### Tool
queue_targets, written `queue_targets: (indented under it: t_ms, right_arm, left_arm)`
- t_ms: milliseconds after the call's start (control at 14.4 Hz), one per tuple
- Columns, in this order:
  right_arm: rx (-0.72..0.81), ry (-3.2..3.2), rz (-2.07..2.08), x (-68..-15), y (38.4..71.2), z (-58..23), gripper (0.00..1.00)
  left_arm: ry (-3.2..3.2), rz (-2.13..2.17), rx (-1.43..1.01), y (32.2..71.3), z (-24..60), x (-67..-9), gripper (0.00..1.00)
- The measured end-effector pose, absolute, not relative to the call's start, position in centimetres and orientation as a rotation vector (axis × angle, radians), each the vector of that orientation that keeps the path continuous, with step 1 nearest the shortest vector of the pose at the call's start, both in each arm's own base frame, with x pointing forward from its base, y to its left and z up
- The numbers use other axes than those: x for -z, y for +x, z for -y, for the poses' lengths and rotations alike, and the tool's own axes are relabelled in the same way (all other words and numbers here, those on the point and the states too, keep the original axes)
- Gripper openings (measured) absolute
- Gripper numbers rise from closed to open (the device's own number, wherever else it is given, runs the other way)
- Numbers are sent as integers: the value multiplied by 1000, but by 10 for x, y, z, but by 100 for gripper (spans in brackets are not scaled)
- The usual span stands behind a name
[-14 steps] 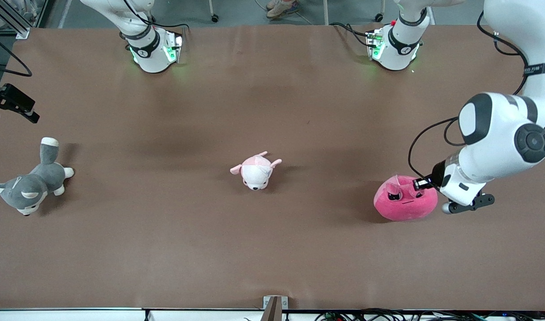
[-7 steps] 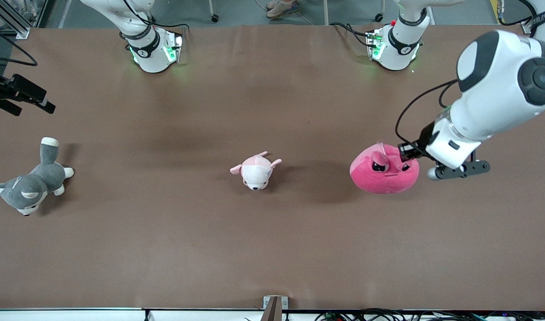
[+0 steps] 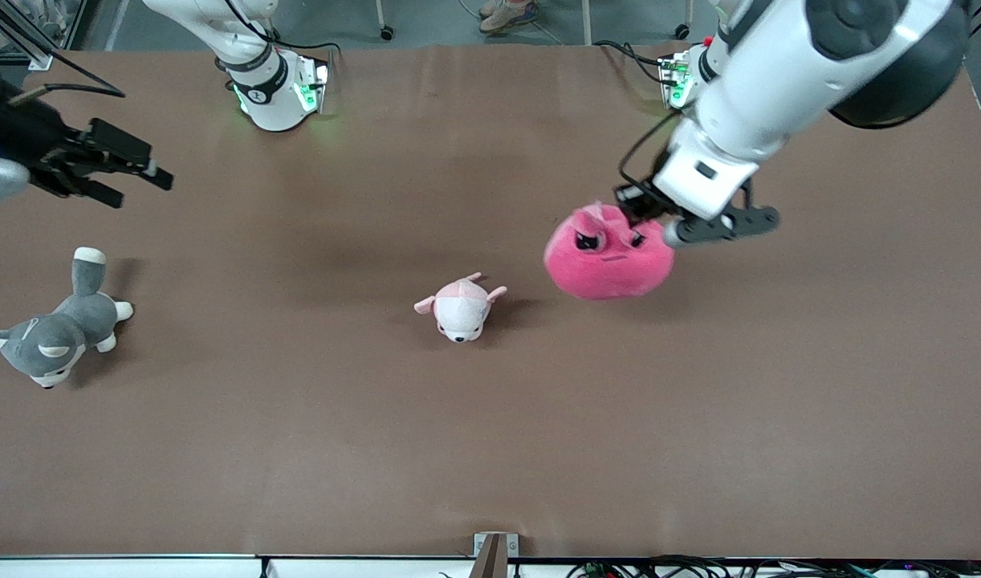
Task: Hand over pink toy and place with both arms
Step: 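Carry the pink plush toward center while the right gripper approaches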
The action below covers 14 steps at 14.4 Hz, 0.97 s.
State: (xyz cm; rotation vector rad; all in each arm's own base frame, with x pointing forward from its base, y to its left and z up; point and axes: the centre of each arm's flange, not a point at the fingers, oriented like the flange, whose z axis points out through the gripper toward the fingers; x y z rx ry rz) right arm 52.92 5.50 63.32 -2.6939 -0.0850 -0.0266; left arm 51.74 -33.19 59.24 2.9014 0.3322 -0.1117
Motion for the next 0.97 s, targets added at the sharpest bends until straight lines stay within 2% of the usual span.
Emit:
queue_targets:
  t_ms: [139,278,417,764,972]
  right_arm:
    - [24,-2643,119,-623,539,-82,96]
    - [-5,-2585,122,-614,544,-114,85]
    - [-30,-2537,73,-612,545,-141,82]
    - [-95,-2482,6,-614,541,-197,81]
    - [-129,-2473,-2,-613,540,-219,81]
  left_arm:
    - [2846,-363,152,495,365,-608,8]
    - [2785,-406,201,477,391,-622,8]
    - [2729,-441,201,464,417,-632,8]
    - [2529,-610,236,431,494,-632,8]
    - [2495,-666,289,429,513,-615,8]
